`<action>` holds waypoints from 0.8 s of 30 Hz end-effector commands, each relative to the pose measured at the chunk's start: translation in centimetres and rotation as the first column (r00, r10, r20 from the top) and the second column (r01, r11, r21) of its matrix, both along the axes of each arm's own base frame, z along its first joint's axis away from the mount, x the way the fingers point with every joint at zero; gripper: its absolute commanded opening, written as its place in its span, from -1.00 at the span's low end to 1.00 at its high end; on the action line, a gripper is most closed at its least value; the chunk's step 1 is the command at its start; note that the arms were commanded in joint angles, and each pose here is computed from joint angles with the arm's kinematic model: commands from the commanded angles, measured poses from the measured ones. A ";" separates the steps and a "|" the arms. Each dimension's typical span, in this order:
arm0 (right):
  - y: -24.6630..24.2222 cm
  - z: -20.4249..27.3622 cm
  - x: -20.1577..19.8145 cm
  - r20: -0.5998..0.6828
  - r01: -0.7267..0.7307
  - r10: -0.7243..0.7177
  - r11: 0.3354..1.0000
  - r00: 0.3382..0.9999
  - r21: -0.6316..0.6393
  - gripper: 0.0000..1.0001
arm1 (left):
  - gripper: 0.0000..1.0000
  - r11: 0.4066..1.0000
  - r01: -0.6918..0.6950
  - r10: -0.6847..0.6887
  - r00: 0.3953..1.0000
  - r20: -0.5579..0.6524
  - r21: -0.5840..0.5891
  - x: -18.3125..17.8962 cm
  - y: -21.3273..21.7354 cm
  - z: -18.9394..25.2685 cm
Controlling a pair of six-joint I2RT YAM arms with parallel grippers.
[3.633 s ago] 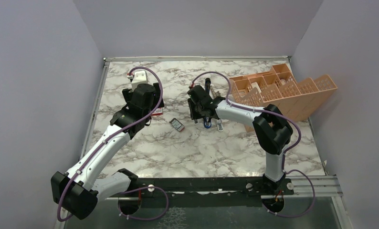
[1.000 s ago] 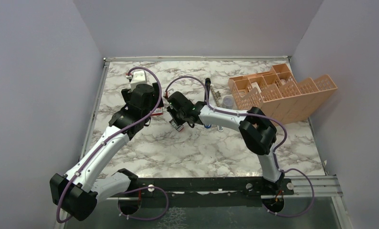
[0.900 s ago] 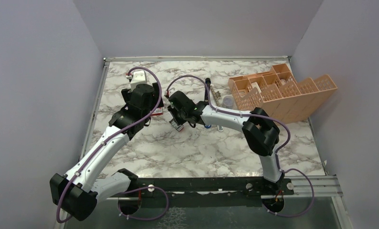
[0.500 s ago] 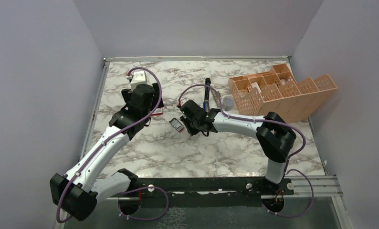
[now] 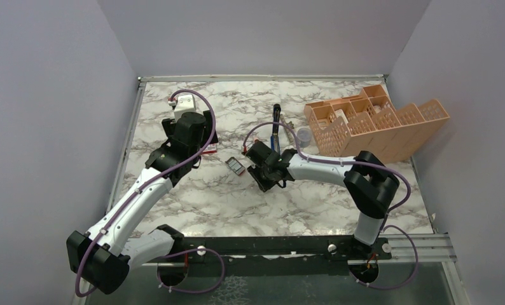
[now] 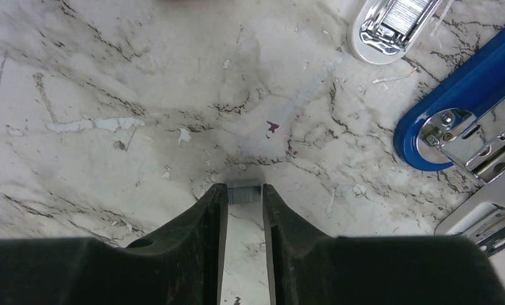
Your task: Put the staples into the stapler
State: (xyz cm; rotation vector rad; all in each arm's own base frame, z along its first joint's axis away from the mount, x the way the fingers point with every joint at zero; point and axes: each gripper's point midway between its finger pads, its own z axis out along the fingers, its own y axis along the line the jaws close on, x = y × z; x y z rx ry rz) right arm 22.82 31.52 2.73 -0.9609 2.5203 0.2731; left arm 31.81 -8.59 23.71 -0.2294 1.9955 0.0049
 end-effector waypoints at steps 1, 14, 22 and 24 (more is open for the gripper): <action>-0.2 -0.6 -0.3 -0.025 0.006 -0.007 0.999 1.000 -0.039 -0.35 | 0.86 1.000 0.003 -0.003 1.000 0.006 -0.013 0.2 -0.1 0.0; 0.9 1.0 1.5 0.016 0.150 -0.151 0.989 0.988 0.010 -0.06 | 0.86 1.000 0.008 -0.008 1.000 0.008 -0.014 0.2 -0.2 0.1; -0.4 0.6 2.9 0.082 0.294 -0.291 0.955 0.953 -0.031 -0.05 | 0.86 1.000 0.008 -0.008 1.000 0.008 -0.013 0.2 -0.2 0.1; -0.7 0.2 2.7 0.076 0.296 -0.292 0.954 0.953 -0.046 -0.09 | 0.86 1.000 0.008 -0.008 1.000 0.008 -0.014 0.2 -0.2 0.1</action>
